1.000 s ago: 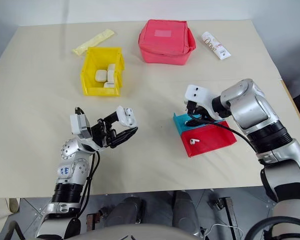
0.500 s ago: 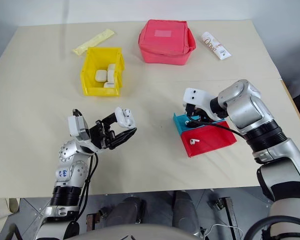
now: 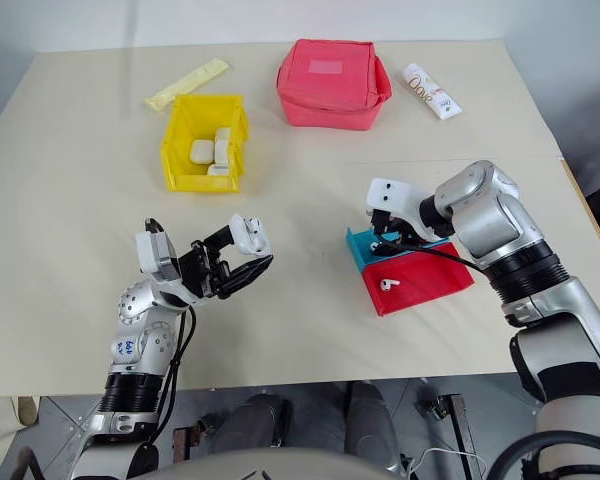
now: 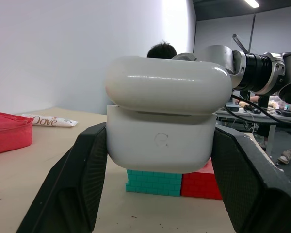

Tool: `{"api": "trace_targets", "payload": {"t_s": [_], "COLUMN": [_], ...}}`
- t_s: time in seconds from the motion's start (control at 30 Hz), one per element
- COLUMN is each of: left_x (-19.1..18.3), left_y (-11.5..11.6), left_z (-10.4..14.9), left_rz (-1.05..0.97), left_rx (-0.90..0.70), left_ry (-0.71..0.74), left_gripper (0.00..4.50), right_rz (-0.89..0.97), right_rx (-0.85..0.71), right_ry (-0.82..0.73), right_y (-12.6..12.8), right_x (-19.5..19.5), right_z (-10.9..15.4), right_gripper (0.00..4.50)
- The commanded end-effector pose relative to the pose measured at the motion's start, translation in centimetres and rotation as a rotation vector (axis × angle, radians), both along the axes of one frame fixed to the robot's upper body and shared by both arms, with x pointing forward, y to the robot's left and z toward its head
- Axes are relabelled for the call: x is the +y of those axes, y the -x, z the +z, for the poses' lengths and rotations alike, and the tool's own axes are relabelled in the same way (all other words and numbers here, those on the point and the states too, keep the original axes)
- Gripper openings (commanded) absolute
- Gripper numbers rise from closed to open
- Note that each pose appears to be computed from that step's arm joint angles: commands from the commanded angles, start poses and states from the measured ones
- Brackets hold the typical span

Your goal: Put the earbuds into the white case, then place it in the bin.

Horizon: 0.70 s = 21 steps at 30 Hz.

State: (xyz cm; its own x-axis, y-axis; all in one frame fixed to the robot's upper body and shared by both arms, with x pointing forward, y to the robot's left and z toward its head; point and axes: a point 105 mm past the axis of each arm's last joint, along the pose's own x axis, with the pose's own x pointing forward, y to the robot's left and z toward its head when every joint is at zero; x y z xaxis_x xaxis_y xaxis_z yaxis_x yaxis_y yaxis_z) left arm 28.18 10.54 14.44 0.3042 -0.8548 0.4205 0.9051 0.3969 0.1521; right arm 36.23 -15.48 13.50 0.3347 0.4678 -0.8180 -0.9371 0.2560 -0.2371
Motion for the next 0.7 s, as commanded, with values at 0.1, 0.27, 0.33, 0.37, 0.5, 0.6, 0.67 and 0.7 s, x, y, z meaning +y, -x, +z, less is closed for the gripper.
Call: {"api": "trace_targets", "payload": {"t_s": [0.1, 0.27, 0.33, 0.37, 0.5, 0.6, 0.67, 0.7], "left_x": [0.1, 0.1, 0.1, 0.1, 0.0, -0.1, -0.2, -0.2], "left_y": [0.4, 0.2, 0.2, 0.1, -0.1, -0.2, -0.2, -0.3], "left_z": [1.1, 1.1, 1.1, 1.1, 1.2, 1.2, 1.3, 1.3], "left_rz": [0.003, 0.005, 0.004, 0.004, 0.0, -0.004, -0.007, -0.008], "left_rx": [-0.049, -0.05, -0.051, -0.052, -0.054, -0.055, -0.056, -0.057], "left_ry": [0.015, 0.015, 0.015, 0.015, 0.016, 0.017, 0.017, 0.018], "left_gripper": [2.81, 2.81, 2.81, 2.81, 2.81, 2.81, 2.81, 2.81], "right_rz": [0.004, -0.002, 0.0, 0.0, -0.018, -0.037, -0.043, -0.043], "right_rx": [-0.044, -0.069, -0.078, -0.081, -0.124, -0.144, -0.149, -0.149], "right_ry": [0.005, -0.017, -0.021, -0.023, -0.038, -0.042, -0.044, -0.045], "right_y": [-0.6, -1.1, -1.2, -1.2, -1.7, -2.0, -2.1, -2.1], "right_x": [0.0, 0.4, 0.5, 0.5, 0.4, 0.3, 0.2, 0.1], "right_z": [0.7, 1.6, 1.9, 2.0, 2.9, 3.3, 3.4, 3.5], "right_gripper": [2.28, 2.28, 2.28, 2.28, 2.28, 2.28, 2.28, 2.28]}}
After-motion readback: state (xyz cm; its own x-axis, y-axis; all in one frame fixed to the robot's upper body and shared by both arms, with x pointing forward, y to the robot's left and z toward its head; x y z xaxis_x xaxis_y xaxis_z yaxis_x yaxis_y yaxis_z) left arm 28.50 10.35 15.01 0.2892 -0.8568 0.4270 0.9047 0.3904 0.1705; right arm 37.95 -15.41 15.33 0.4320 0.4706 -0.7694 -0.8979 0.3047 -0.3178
